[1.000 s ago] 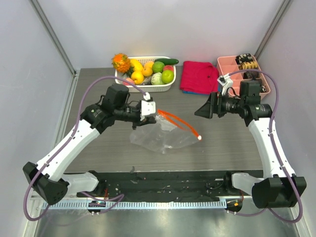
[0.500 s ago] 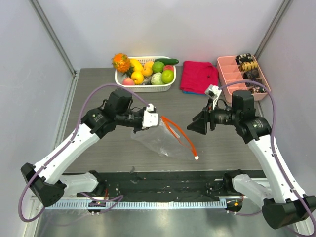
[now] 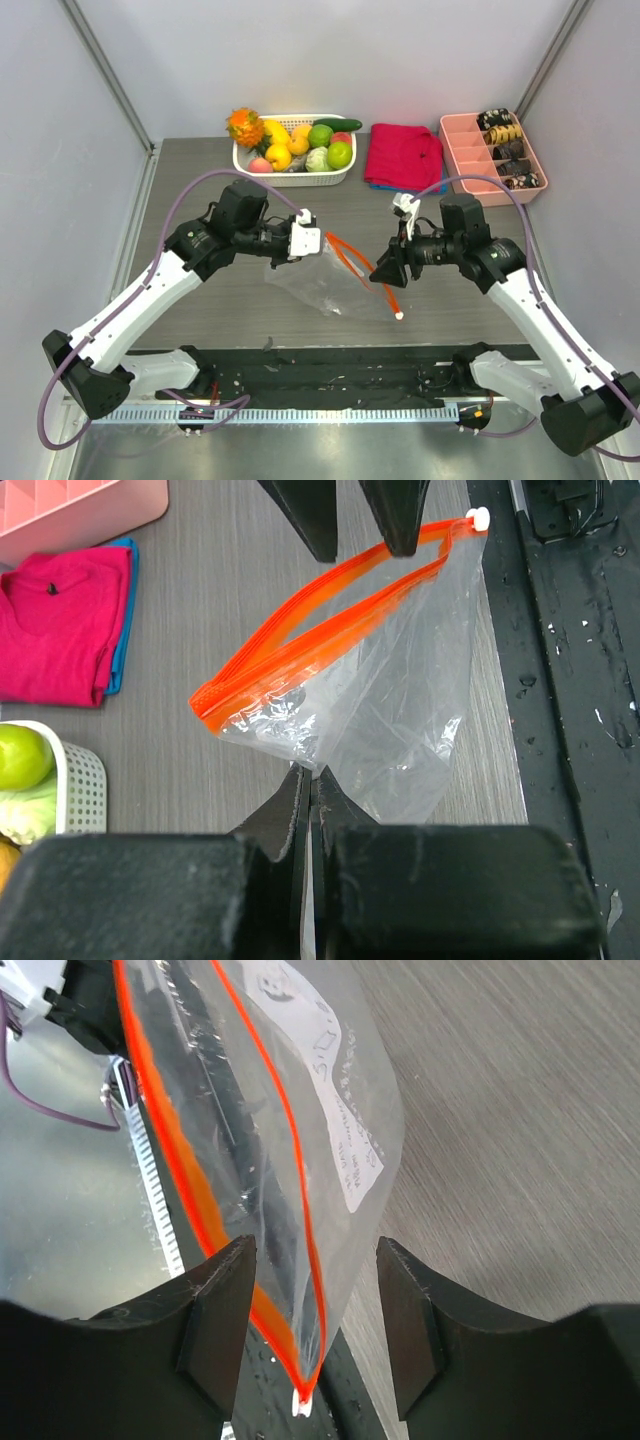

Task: Place the food in the zip-top bag and seal the zipper
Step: Pick up the zipper food storage bag at the center of the board.

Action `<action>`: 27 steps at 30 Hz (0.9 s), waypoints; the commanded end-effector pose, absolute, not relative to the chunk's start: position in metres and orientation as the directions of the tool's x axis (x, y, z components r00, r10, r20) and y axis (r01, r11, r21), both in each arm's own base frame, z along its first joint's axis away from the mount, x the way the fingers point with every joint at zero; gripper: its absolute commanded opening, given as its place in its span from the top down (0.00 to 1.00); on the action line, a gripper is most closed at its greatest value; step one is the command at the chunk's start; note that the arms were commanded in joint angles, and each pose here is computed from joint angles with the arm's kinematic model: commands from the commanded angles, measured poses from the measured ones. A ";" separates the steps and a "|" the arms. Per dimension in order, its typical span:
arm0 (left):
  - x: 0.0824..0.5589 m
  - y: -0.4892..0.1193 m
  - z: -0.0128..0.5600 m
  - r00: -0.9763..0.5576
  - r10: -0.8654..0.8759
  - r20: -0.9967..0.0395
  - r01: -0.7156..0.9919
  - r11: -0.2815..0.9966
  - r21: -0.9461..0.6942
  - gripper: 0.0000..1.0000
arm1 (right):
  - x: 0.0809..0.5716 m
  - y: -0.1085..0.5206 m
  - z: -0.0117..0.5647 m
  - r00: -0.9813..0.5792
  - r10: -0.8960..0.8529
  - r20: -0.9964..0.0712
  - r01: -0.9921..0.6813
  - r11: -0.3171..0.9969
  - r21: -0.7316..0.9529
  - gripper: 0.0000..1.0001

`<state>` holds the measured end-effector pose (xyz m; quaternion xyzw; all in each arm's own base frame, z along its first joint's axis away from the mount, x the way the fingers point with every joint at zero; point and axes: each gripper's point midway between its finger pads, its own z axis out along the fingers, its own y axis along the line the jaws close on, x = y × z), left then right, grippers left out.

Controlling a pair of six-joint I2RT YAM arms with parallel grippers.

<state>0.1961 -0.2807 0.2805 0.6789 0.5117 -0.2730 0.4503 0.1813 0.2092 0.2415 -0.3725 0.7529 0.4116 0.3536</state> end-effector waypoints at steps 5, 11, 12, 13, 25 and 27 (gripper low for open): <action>0.199 -0.285 0.293 0.355 0.416 -0.837 0.928 -0.052 0.368 1.00 | 0.205 0.219 0.237 -0.415 -0.285 -0.864 -0.868 0.408 0.282 0.51; 0.199 -0.285 0.289 0.343 0.412 -0.844 0.932 -0.039 0.360 1.00 | 0.214 0.222 0.250 -0.449 -0.228 -0.864 -0.836 0.448 0.316 0.70; 0.199 -0.285 0.290 0.339 0.410 -0.847 0.933 -0.031 0.358 0.99 | 0.214 0.223 0.254 -0.448 -0.219 -0.867 -0.836 0.447 0.319 0.78; 0.202 -0.284 0.287 0.293 0.419 -0.859 0.945 0.008 0.326 0.98 | 0.215 0.223 0.256 -0.462 -0.207 -0.862 -0.825 0.456 0.333 0.99; 0.293 -0.250 0.350 -0.244 0.056 -0.968 0.750 0.644 -0.152 0.00 | 0.229 0.141 0.299 -0.574 0.108 -0.812 -0.392 0.834 0.388 0.99; 0.290 -0.260 0.355 -0.331 0.011 -0.944 0.745 0.617 -0.254 0.00 | 0.228 0.133 0.313 -0.576 0.192 -0.795 -0.310 0.848 0.430 0.99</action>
